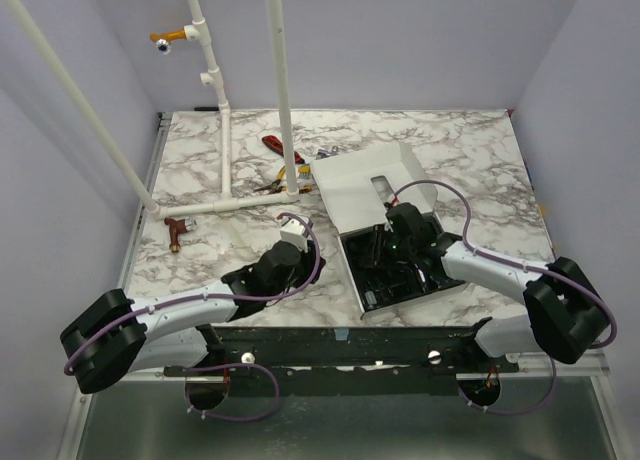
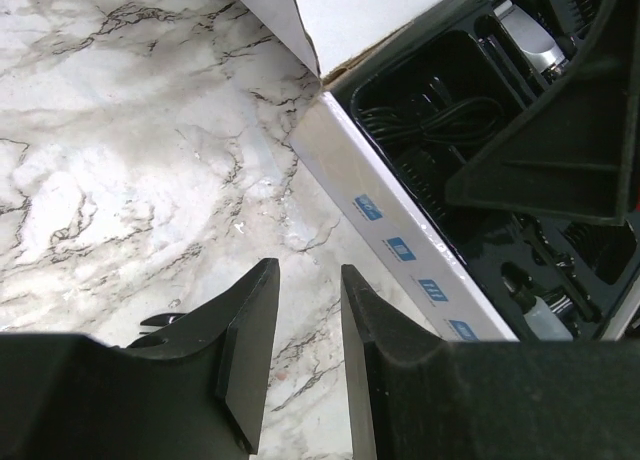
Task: Sort the hair-cutting tools
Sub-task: Place the haircut tool in the storage box.
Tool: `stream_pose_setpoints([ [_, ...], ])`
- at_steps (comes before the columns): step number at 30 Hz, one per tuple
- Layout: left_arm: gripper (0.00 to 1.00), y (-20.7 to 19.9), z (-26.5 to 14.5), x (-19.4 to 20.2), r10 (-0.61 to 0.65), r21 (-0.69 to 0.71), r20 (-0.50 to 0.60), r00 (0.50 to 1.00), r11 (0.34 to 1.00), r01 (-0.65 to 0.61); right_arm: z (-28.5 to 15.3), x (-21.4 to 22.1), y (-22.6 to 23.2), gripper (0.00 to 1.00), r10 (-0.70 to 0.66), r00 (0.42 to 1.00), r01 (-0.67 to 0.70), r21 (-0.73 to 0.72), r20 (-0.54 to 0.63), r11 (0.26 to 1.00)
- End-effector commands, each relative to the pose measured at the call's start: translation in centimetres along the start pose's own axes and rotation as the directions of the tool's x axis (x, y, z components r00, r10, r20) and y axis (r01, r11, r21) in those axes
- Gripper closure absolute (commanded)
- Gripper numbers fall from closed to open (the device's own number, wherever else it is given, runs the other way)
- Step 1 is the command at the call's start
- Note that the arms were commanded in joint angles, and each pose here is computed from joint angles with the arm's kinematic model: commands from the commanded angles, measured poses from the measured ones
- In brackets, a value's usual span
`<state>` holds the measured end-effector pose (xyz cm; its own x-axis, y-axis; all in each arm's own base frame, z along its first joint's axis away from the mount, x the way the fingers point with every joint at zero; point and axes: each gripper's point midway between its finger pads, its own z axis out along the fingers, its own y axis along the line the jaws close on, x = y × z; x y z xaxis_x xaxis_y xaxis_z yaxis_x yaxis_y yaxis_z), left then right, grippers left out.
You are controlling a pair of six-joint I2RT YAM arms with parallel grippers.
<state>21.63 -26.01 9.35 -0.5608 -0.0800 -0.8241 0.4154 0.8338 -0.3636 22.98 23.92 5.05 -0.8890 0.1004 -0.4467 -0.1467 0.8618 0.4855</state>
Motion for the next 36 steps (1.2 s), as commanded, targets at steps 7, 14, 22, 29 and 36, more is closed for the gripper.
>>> stream_pose_setpoints([
  [7,0.67,0.2,-0.3,-0.2,-0.007,0.01,0.024,1.0,1.0,0.007,-2.5,-3.7,0.3,0.49,-0.024,0.993,0.012,0.1,0.114,0.995],
  [14,0.67,0.4,-0.2,-0.2,0.006,-0.003,0.02,1.0,1.0,-0.006,-0.6,-1.7,0.2,0.51,-0.022,0.999,0.024,0.101,-0.023,0.995],
  [22,0.67,0.5,0.0,-0.3,0.016,-0.01,0.025,1.0,1.0,-0.016,-0.9,0.1,-1.2,0.51,-0.048,0.993,0.062,0.141,-0.104,0.988],
  [29,0.67,0.5,0.3,-0.3,0.035,-0.015,0.021,0.999,0.999,-0.035,-0.7,1.1,-1.5,0.54,-0.07,0.985,0.092,0.139,-0.156,0.986],
  [36,0.67,0.7,0.3,-0.5,0.051,-0.023,0.023,0.998,0.998,-0.05,-0.1,0.7,-1.9,0.75,-0.064,0.988,0.088,0.168,-0.144,0.982],
])
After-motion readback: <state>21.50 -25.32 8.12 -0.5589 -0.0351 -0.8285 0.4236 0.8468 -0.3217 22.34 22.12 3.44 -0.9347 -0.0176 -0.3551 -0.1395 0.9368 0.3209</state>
